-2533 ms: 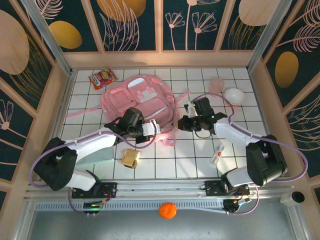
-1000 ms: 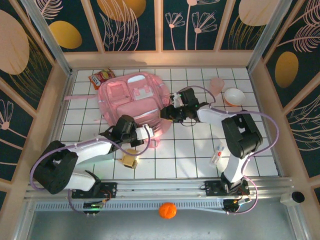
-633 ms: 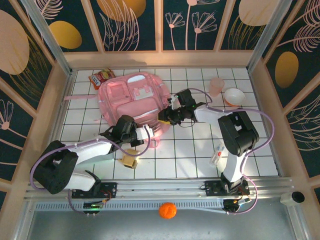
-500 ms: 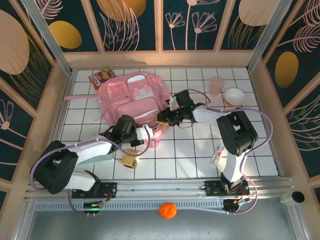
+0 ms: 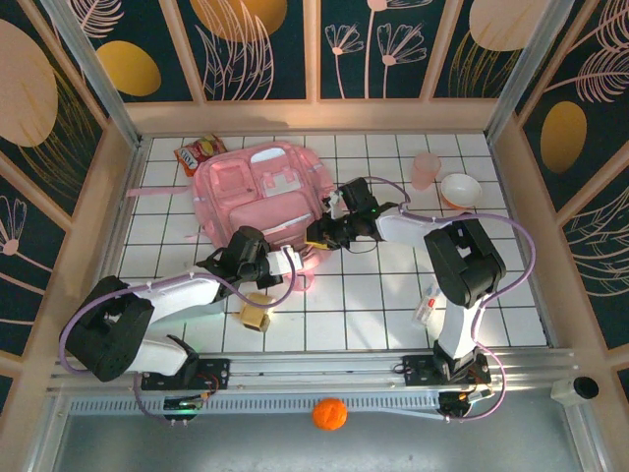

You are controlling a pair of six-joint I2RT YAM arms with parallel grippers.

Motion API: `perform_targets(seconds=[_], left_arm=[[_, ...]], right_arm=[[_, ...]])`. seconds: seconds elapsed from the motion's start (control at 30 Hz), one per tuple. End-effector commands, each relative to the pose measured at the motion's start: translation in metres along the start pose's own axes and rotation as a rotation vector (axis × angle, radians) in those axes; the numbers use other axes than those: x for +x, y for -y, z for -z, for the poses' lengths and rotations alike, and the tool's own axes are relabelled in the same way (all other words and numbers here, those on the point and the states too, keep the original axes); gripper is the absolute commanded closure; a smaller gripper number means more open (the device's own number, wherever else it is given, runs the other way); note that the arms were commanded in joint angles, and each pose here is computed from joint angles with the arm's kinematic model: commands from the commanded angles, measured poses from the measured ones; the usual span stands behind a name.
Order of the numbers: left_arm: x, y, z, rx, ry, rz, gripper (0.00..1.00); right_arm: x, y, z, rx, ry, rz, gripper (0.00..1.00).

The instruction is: Pack books, pencil case, and school supplies into a backpack

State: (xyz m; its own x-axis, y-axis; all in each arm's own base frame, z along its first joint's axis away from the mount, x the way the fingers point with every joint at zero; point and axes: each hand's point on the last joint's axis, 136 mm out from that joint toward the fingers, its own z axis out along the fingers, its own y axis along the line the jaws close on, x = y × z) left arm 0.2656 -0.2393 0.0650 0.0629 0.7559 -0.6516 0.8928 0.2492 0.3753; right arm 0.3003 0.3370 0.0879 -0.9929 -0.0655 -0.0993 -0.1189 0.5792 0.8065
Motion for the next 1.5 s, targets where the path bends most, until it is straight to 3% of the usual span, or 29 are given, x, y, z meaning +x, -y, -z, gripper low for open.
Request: perform_targets(seconds=[0.0, 0.43, 0.6, 0.63, 0.77, 1.0, 1.3, 1.37, 1.43, 1.47], left_arm=[[-0.017, -0.012, 0.0, -0.044, 0.064, -0.038, 1.0], [-0.016, -0.012, 0.0, -0.048, 0.062, -0.035, 1.0], [-0.015, -0.013, 0.0, -0.05, 0.06, -0.033, 1.0], [-0.015, -0.012, 0.001, -0.049, 0.058, -0.034, 1.0], [-0.014, -0.013, 0.003, -0.051, 0.047, -0.029, 1.0], [-0.018, -0.012, 0.011, -0.051, 0.065, 0.014, 1.0], [-0.014, -0.006, 0.024, -0.048, 0.053, 0.054, 1.0], [-0.017, -0.004, 0.027, -0.033, 0.056, 0.086, 0.9], [-0.031, -0.007, 0.032, -0.017, 0.103, 0.151, 0.56], [-0.041, -0.007, 0.035, -0.003, 0.136, 0.185, 0.44]], right_arm=[[0.016, -0.012, -0.005, -0.016, -0.066, -0.018, 0.75], [0.02, -0.017, -0.009, -0.005, -0.073, -0.03, 0.81], [0.019, -0.017, -0.005, 0.005, -0.049, -0.032, 0.96], [0.017, -0.017, -0.002, 0.011, -0.033, -0.027, 1.0], [0.001, -0.008, 0.023, 0.017, 0.098, -0.038, 1.0], [-0.028, 0.006, 0.08, -0.104, 0.373, -0.03, 1.0], [-0.037, -0.02, 0.1, -0.266, 0.489, 0.045, 1.0], [-0.033, -0.03, 0.1, -0.275, 0.488, 0.08, 1.0], [-0.027, -0.038, 0.098, -0.259, 0.476, 0.118, 1.0], [-0.024, -0.041, 0.096, -0.246, 0.469, 0.136, 1.0]])
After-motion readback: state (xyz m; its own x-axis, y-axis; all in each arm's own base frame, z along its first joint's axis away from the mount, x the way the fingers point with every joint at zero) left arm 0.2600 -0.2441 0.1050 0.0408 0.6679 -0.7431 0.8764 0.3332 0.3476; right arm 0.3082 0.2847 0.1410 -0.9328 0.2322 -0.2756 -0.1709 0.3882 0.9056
